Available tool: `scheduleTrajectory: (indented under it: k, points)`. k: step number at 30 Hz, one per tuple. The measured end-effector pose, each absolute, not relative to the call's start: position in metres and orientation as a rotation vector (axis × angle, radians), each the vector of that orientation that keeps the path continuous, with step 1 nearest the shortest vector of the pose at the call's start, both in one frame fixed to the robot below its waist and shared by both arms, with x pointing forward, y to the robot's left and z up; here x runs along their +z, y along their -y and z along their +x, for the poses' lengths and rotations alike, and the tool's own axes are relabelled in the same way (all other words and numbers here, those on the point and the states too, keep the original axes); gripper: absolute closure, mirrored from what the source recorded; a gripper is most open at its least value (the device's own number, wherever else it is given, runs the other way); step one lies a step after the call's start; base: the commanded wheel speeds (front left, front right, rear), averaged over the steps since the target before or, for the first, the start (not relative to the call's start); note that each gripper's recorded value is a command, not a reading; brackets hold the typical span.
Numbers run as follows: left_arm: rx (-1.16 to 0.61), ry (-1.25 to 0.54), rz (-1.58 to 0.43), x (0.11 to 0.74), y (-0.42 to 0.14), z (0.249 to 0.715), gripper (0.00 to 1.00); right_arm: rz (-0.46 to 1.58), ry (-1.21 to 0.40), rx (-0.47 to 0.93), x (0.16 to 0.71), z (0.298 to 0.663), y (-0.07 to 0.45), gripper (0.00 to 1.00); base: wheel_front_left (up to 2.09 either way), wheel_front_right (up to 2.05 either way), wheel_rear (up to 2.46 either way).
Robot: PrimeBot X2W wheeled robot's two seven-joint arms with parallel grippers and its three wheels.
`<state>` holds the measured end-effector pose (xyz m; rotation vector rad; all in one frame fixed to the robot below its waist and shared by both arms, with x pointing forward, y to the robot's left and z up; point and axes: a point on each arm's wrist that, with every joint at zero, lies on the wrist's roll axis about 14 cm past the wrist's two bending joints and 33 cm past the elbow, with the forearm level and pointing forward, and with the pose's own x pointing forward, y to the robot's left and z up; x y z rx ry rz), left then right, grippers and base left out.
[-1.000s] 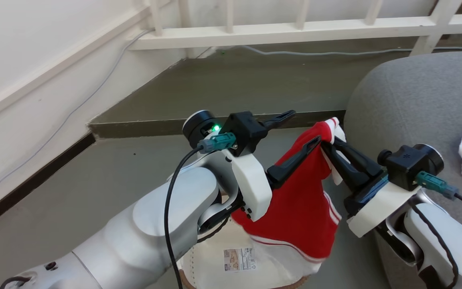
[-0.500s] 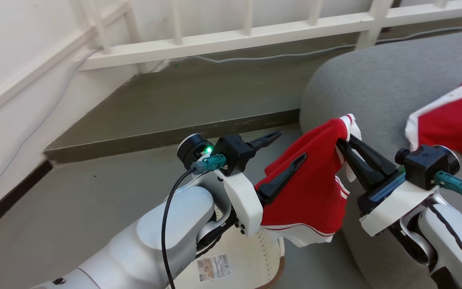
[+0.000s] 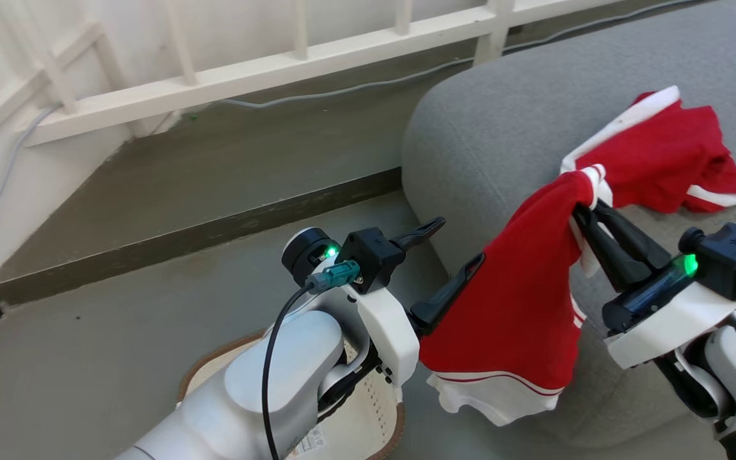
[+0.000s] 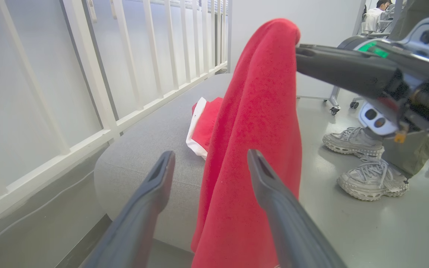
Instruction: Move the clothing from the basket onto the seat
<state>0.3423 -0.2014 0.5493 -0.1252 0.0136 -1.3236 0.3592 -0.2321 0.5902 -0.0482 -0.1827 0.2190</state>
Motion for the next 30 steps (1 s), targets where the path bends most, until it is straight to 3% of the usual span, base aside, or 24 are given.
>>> scheduleTrajectory:
  k: [19,30]
  points:
    - [-1.417,-0.041,-0.153,0.531,0.234,0.320,0.00,-0.054,0.220,0.005,0.609,0.317,0.300,1.00,0.00,0.00,0.00]
    - [-1.458,-0.100,-0.192,0.510,0.237,0.310,0.00,-0.104,0.254,-0.102,0.630,0.315,0.340,1.00,0.00,0.00,0.00]
